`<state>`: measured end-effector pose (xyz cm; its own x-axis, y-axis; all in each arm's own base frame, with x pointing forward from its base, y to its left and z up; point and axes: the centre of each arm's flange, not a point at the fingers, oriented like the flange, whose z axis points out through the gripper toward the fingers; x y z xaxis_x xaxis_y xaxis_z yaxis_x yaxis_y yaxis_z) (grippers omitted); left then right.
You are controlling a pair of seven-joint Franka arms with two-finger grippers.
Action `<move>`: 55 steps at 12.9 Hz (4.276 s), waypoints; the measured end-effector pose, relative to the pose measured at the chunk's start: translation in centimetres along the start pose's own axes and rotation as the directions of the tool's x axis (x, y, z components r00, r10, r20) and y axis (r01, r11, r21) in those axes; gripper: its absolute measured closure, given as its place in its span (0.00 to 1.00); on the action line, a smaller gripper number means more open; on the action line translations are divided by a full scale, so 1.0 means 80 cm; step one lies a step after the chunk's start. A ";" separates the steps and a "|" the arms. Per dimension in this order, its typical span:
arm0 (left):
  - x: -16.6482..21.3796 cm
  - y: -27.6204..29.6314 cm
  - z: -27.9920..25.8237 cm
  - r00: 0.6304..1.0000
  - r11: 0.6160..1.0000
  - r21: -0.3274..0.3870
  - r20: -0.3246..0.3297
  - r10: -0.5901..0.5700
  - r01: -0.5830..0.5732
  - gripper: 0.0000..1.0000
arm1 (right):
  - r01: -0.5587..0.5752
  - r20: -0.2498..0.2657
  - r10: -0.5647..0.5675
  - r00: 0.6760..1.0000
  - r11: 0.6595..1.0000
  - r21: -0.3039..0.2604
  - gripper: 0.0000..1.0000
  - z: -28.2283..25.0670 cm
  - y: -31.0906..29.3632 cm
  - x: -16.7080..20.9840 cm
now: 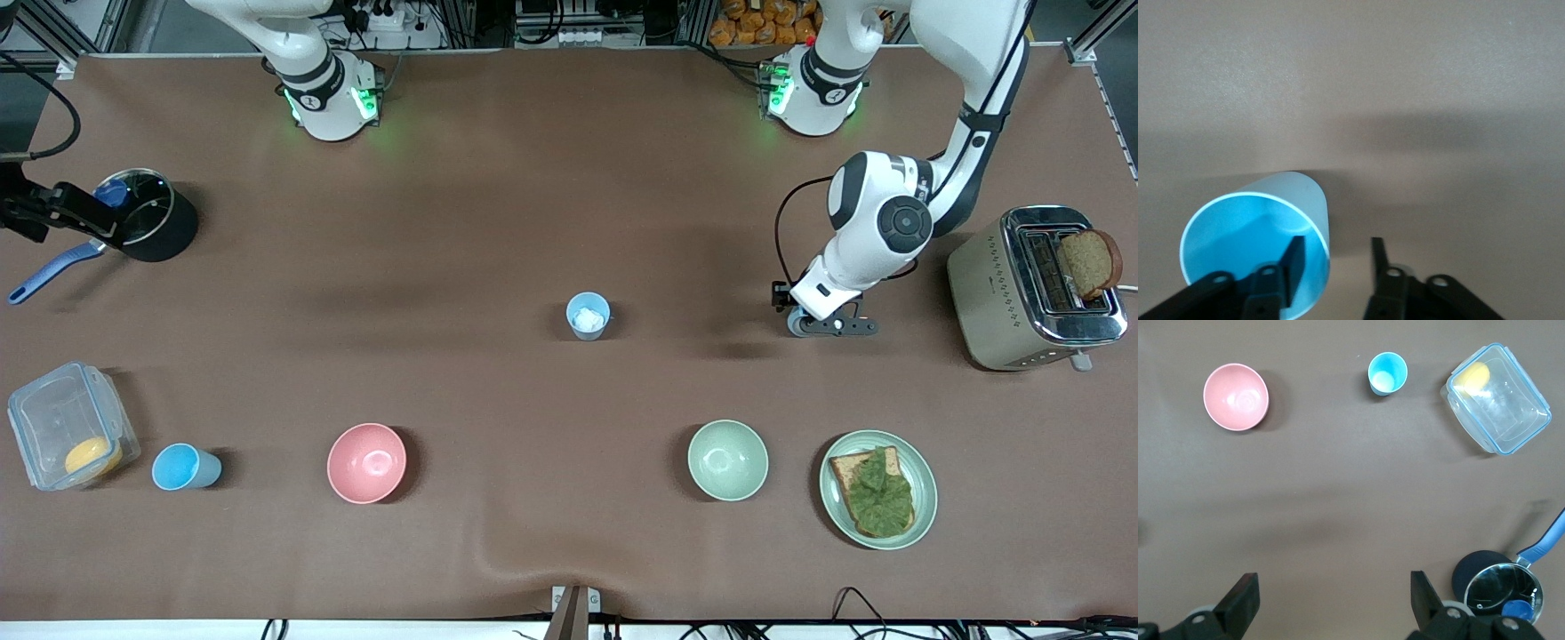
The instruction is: Stack blue cups with both arms
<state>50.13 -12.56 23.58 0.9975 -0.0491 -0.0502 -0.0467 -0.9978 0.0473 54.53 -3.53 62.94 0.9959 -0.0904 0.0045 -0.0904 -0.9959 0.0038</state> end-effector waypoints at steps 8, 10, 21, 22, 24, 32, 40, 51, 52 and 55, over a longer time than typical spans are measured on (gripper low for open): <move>0.025 0.057 -0.107 0.988 0.996 -0.010 -0.125 0.089 -0.091 0.97 | 0.012 0.003 -0.012 1.000 1.000 0.000 0.00 -0.012 0.000 -0.011; 0.030 0.128 -0.176 0.970 0.983 -0.022 -0.172 0.173 -0.180 0.97 | 0.010 0.020 -0.010 1.000 1.000 0.000 0.00 -0.012 0.002 -0.014; -0.045 0.481 -0.133 0.988 0.985 -0.099 -0.072 0.133 -0.140 0.97 | 0.011 0.088 -0.011 0.996 1.000 -0.001 0.00 -0.013 0.002 -0.027; -0.045 0.492 -0.119 0.990 0.986 -0.095 -0.063 0.128 -0.134 0.97 | 0.011 0.091 -0.011 0.996 1.000 -0.001 0.00 -0.012 0.001 -0.028; -0.038 0.499 -0.108 0.990 0.987 -0.093 -0.061 0.126 -0.132 0.97 | 0.013 0.098 -0.013 0.995 1.000 0.000 0.00 -0.011 0.000 -0.029; -0.020 0.483 -0.094 0.994 0.992 -0.069 -0.050 0.101 -0.104 0.97 | 0.028 0.104 -0.028 0.994 1.000 0.001 0.00 -0.010 -0.010 -0.029; -0.008 0.472 -0.085 0.995 0.995 -0.055 -0.048 0.081 -0.084 0.84 | 0.039 0.114 -0.039 0.993 0.999 0.003 0.00 -0.008 -0.018 -0.030; 0.094 0.301 -0.192 0.984 0.992 -0.087 -0.150 -0.100 0.088 0.00 | 0.033 0.120 -0.033 0.992 0.999 0.004 0.00 -0.006 -0.014 -0.030; 0.104 0.246 -0.217 0.979 0.989 -0.085 -0.155 -0.129 0.117 0.00 | 0.033 0.120 -0.033 0.992 0.999 0.004 0.00 -0.006 -0.014 -0.030; 0.091 0.079 -0.306 0.985 0.989 -0.035 -0.090 -0.146 0.143 0.00 | 0.033 0.121 -0.033 0.992 0.999 0.004 0.00 -0.006 -0.013 -0.030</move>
<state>58.38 -18.09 47.92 0.9943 0.1012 0.0332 0.0985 -0.9923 0.0746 52.24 -2.24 63.38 0.9915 -0.0573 -0.1170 -0.0577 -0.9983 0.0000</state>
